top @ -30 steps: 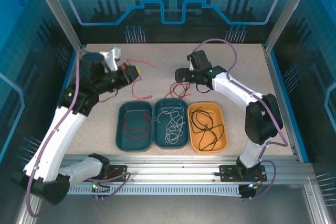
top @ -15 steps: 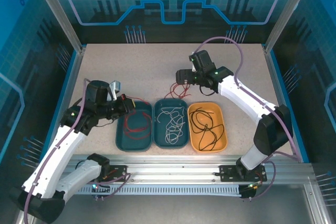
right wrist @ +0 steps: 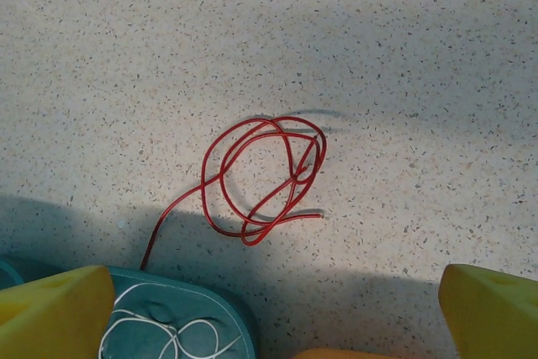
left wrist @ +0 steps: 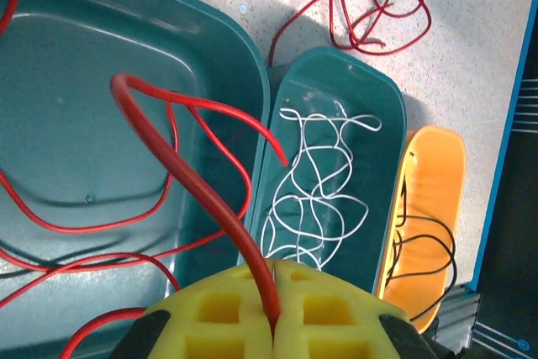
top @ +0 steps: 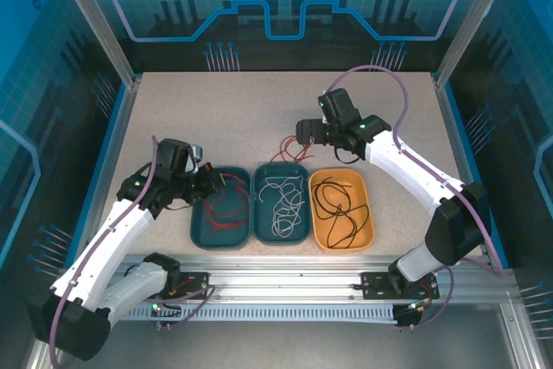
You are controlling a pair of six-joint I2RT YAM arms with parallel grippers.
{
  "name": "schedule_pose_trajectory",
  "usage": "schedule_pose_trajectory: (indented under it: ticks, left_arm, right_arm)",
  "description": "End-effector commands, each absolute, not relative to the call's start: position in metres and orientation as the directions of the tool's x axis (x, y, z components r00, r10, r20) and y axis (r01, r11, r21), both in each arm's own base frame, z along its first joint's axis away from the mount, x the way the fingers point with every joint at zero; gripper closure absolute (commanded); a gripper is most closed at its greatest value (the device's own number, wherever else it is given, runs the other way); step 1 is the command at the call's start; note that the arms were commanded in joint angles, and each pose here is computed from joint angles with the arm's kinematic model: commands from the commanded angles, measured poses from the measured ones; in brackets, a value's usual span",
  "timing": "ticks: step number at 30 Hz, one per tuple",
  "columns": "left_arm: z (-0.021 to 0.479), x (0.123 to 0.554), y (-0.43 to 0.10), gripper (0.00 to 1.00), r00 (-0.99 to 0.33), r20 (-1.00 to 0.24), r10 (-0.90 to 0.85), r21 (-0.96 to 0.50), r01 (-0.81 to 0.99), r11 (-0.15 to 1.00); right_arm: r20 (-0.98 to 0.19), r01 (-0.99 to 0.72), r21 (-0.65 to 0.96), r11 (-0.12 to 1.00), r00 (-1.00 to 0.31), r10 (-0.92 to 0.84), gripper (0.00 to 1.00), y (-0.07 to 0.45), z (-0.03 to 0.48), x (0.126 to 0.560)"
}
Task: Untangle the cables
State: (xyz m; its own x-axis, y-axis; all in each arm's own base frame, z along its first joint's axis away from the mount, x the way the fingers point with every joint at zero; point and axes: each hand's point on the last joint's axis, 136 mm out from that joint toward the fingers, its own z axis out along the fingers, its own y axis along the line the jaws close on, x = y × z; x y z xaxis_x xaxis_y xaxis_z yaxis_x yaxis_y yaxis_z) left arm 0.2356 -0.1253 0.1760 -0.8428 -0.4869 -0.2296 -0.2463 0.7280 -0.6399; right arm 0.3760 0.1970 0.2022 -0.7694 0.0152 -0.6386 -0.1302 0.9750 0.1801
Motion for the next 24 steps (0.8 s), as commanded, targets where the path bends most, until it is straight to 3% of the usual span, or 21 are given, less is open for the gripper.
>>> schedule_pose_trajectory:
  ticks: [1,7,18,24]
  left_arm:
    - [0.172,0.244,-0.125,1.00,-0.831,-0.206,-0.517,-0.669,-0.267,0.694]
    - [0.156,0.250,-0.120,0.99,-0.822,-0.157,-0.548,-0.687,-0.307,0.658]
    - [0.118,0.260,-0.108,0.93,-0.829,-0.128,-0.544,-0.624,-0.359,0.694]
    - [0.104,0.259,-0.102,0.82,-0.839,-0.123,-0.530,-0.576,-0.374,0.727]
  right_arm:
    - [-0.628,-0.121,0.185,0.975,-0.778,0.023,0.00,0.197,0.199,0.369]
    - [-0.625,-0.117,0.192,0.975,-0.780,0.029,0.00,0.196,0.197,0.366]
    - [-0.615,-0.119,0.200,0.973,-0.788,0.030,0.00,0.199,0.194,0.364]
    - [-0.614,-0.127,0.200,0.972,-0.789,0.024,0.00,0.201,0.193,0.362]
